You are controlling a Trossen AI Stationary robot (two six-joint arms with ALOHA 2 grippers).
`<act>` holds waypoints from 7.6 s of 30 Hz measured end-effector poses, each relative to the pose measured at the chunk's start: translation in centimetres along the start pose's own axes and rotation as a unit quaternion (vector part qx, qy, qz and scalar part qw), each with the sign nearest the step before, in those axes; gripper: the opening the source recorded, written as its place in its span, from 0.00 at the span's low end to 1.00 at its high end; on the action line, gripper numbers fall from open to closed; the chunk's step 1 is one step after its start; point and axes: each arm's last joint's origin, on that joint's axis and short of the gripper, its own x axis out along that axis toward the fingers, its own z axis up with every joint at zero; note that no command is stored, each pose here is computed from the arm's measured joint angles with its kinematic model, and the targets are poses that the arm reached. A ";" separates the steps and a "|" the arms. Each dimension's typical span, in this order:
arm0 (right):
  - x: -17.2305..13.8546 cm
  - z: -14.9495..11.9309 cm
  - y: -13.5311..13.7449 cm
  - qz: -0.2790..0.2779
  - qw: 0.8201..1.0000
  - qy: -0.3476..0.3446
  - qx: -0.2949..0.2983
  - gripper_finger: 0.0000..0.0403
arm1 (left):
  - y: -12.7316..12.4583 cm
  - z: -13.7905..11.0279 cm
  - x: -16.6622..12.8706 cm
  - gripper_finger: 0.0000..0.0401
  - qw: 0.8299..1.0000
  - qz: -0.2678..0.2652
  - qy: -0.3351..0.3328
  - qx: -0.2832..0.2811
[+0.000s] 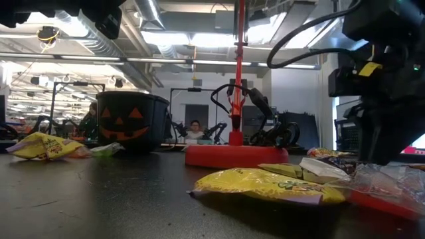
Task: Organize candy in baskets
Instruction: Put the brown chocolate bar into the black bucket
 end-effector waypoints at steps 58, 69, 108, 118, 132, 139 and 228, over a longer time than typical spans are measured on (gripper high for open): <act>1.6 4.1 2.6 -0.042 0.999 -0.007 -0.008 0.16 | 0.0 0.0 0.0 0.25 1.000 0.001 0.002 0.000; 1.1 4.2 2.5 -0.041 0.999 -0.016 -0.007 0.01 | 0.0 -0.1 0.0 0.25 1.000 0.001 0.003 0.001; -2.7 7.4 3.8 -0.033 0.997 -0.063 -0.026 0.00 | 0.2 -2.1 1.2 0.25 0.998 0.036 0.048 0.002; -6.1 9.9 6.4 -0.006 0.990 -0.126 -0.066 0.00 | 0.1 -2.0 1.2 0.25 0.998 0.036 0.046 0.000; -9.2 13.2 8.1 0.040 0.964 -0.243 -0.102 0.00 | 0.1 -1.3 1.4 0.33 0.999 0.037 0.010 0.032; -9.9 14.1 8.7 0.062 0.948 -0.294 -0.109 0.00 | -0.7 -1.1 4.1 0.44 0.994 0.040 0.022 0.100; -17.8 1.9 14.2 0.249 0.956 -0.131 -0.081 0.15 | 12.0 6.2 -6.4 0.04 0.837 0.463 0.287 -0.051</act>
